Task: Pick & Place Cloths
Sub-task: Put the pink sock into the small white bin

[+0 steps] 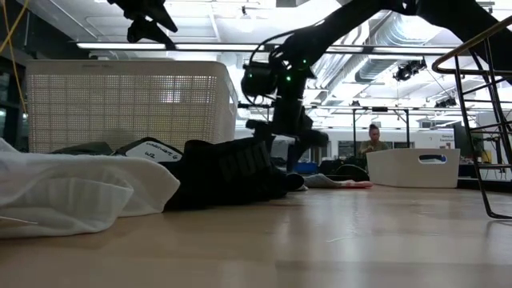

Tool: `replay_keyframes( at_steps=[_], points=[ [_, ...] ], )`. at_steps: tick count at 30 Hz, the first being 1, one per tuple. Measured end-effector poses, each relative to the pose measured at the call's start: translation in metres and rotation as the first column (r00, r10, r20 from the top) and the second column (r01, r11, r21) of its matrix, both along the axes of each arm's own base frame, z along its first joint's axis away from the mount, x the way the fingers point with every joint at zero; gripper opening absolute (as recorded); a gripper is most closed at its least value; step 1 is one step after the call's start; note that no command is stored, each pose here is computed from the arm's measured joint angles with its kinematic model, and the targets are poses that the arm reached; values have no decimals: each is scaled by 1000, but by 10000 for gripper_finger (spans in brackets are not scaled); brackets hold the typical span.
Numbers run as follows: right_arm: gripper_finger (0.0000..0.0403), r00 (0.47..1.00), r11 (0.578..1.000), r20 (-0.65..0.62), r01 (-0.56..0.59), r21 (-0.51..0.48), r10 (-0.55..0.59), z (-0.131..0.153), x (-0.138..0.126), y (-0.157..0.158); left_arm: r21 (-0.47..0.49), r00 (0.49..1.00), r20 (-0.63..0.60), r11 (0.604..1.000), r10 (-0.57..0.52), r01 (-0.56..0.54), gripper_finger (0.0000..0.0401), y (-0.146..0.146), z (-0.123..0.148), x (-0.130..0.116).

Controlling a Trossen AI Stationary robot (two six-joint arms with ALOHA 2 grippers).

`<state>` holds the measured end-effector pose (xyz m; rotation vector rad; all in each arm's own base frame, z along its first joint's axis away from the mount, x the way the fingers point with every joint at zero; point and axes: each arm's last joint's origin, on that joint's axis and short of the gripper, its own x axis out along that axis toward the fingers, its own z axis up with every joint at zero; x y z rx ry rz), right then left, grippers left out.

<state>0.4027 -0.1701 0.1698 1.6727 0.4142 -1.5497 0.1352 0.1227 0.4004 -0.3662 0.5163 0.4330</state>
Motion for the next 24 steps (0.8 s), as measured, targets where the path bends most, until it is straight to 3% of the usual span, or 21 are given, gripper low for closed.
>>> replay_keyframes(
  at_steps=[7, 11, 24],
  points=[
    [294, 1000, 1000, 15, 8, -13, -8, -9, -3, -6, 0, 1000, 0, 1000, -1, 1, 202, 0, 0, 0],
    [270, 997, 999, 70, -4, -38, 6, -12, -2, -14, 1, 1000, 0, 1000, -1, 1, 202, 0, 0, 0],
    [93, 997, 997, 51, -60, -48, 63, -16, -6, -19, 3, 1000, 0, 1000, -3, 3, 202, 0, 0, 0]
  ],
)
